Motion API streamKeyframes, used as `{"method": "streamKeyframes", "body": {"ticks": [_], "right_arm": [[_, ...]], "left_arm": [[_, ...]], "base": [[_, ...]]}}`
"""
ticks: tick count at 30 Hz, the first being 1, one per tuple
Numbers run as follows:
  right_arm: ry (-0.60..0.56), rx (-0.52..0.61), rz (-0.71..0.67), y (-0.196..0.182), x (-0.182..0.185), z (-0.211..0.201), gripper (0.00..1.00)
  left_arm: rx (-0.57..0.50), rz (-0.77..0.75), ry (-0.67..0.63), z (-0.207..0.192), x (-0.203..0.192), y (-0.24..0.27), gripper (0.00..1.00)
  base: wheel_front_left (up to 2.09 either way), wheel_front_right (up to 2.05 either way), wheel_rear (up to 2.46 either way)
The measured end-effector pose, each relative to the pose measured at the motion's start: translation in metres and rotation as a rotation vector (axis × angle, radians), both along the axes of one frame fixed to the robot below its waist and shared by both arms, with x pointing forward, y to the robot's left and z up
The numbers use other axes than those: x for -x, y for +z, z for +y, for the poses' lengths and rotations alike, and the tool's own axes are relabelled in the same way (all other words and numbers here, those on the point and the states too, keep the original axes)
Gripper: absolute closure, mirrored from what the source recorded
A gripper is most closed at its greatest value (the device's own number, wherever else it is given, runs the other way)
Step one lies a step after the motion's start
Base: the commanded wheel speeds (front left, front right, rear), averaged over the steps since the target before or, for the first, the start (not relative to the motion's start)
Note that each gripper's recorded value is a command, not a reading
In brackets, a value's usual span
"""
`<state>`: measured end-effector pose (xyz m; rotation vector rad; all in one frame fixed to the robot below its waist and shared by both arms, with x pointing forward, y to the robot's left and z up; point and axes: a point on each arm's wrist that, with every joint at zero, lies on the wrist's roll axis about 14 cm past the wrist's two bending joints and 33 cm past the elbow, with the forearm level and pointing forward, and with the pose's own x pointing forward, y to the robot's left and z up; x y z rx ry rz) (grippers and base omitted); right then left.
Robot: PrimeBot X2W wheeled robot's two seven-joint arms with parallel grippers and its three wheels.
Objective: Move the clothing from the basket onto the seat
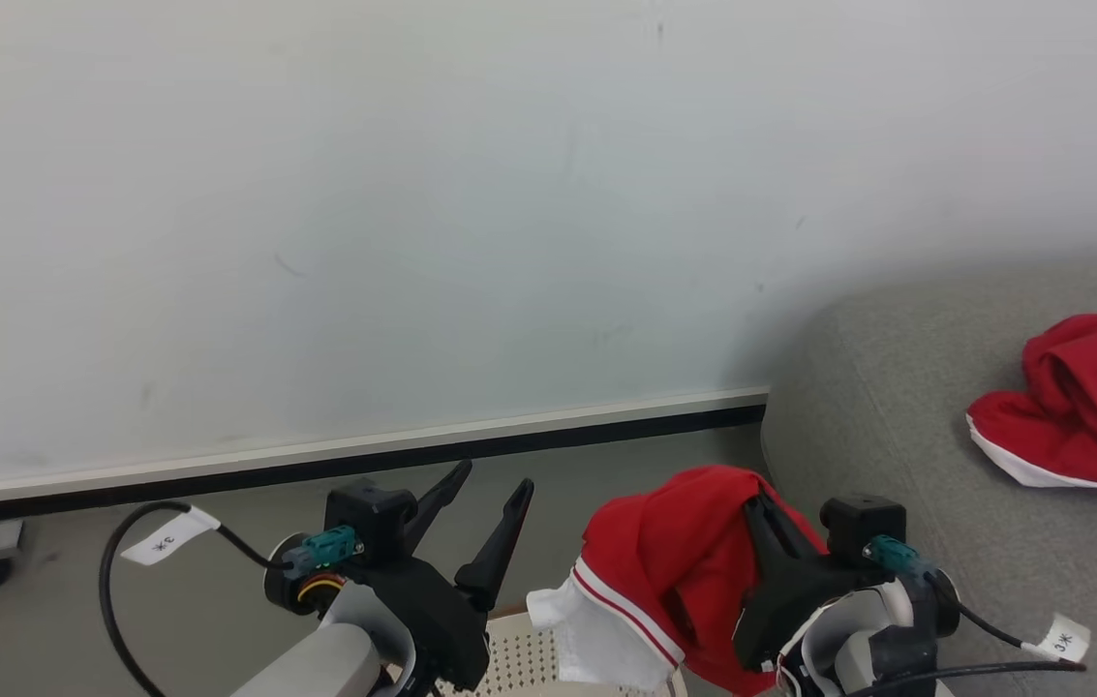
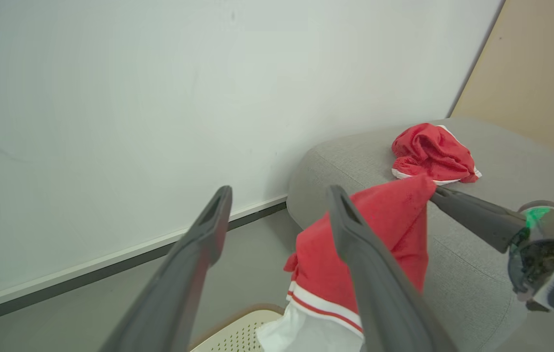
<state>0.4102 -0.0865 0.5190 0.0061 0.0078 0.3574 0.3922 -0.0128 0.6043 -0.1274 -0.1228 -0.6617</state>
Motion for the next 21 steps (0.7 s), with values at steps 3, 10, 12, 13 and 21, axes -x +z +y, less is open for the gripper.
{"method": "streamKeyframes", "body": {"ticks": [3, 10, 12, 13, 21], "right_arm": [[-0.045, -0.014, -0.035, 0.009, 0.003, -0.015, 1.00], [-0.151, -0.043, -0.058, 0.021, 0.025, -0.051, 1.00], [-0.201, -0.056, -0.064, 0.026, 0.037, -0.068, 1.00], [-0.216, -0.056, -0.067, 0.028, 0.041, -0.072, 1.00], [-0.346, -0.051, -0.069, 0.035, 0.072, -0.113, 1.00]], "left_arm": [[0.011, 0.013, -0.015, -0.005, 0.002, -0.005, 0.00], [0.040, 0.019, -0.083, -0.031, 0.005, -0.004, 0.00], [0.054, 0.019, -0.127, -0.048, 0.007, -0.001, 0.00], [0.056, 0.021, -0.143, -0.054, 0.008, -0.001, 0.00], [0.064, 0.052, -0.282, -0.104, 0.019, -0.009, 0.00]], "base": [[0.00, 0.00, 0.00], [0.00, 0.00, 0.00], [0.00, 0.00, 0.00], [0.00, 0.00, 0.00], [0.00, 0.00, 0.00]]}}
